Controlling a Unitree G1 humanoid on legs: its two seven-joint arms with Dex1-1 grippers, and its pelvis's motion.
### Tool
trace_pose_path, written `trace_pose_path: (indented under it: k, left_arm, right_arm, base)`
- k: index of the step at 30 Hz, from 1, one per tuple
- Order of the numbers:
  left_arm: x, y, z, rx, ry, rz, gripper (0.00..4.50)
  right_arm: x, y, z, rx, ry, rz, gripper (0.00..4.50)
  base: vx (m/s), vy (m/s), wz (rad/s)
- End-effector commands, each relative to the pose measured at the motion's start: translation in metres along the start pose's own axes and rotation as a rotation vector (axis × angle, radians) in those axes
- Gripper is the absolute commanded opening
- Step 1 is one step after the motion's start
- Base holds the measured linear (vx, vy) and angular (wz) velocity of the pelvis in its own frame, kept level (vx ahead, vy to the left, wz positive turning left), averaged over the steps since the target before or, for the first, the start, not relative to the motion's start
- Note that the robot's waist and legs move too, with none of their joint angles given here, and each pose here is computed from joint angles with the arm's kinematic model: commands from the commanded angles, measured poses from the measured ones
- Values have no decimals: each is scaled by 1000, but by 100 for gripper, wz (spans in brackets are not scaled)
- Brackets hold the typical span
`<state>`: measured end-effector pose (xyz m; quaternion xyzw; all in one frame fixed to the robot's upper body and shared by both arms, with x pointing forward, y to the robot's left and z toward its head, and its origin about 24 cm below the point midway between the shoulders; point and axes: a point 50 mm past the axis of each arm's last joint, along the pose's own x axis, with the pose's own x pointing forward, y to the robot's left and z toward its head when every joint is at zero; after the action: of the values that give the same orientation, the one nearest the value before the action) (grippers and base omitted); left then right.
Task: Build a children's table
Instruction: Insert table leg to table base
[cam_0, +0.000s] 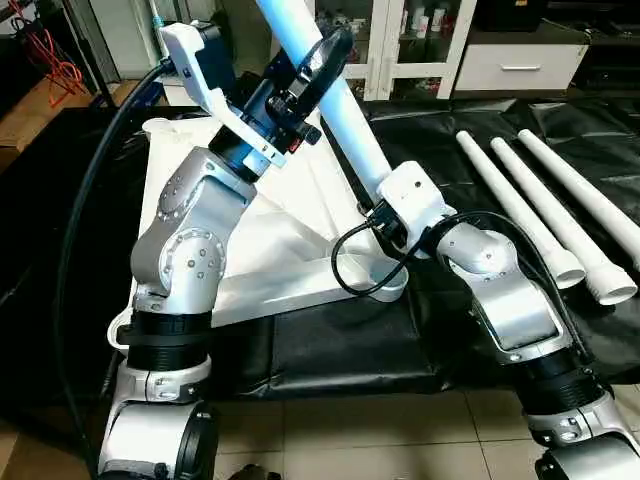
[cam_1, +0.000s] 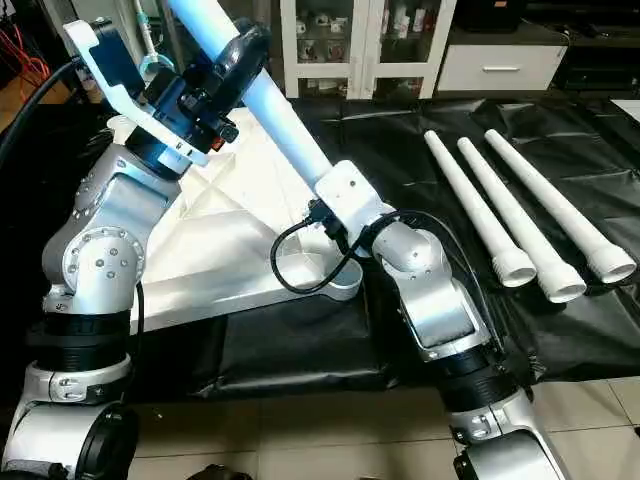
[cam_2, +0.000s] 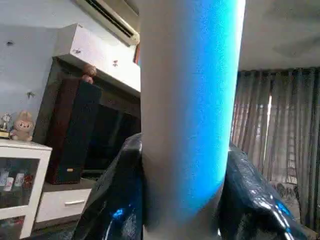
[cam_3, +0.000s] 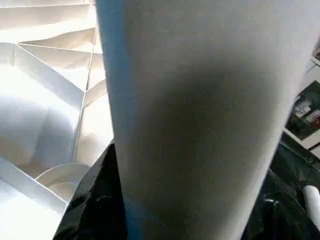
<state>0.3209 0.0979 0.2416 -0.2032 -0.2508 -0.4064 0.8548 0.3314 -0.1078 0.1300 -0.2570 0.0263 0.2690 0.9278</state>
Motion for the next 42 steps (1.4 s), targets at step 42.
trace_pose_path:
  k: [42]
  left_arm:
    - [-108, 44, -73, 463, 460, 756, 364]
  right_arm:
    - [-65, -29, -27, 375, -159, -230, 186]
  base:
    - [-4, -29, 12]
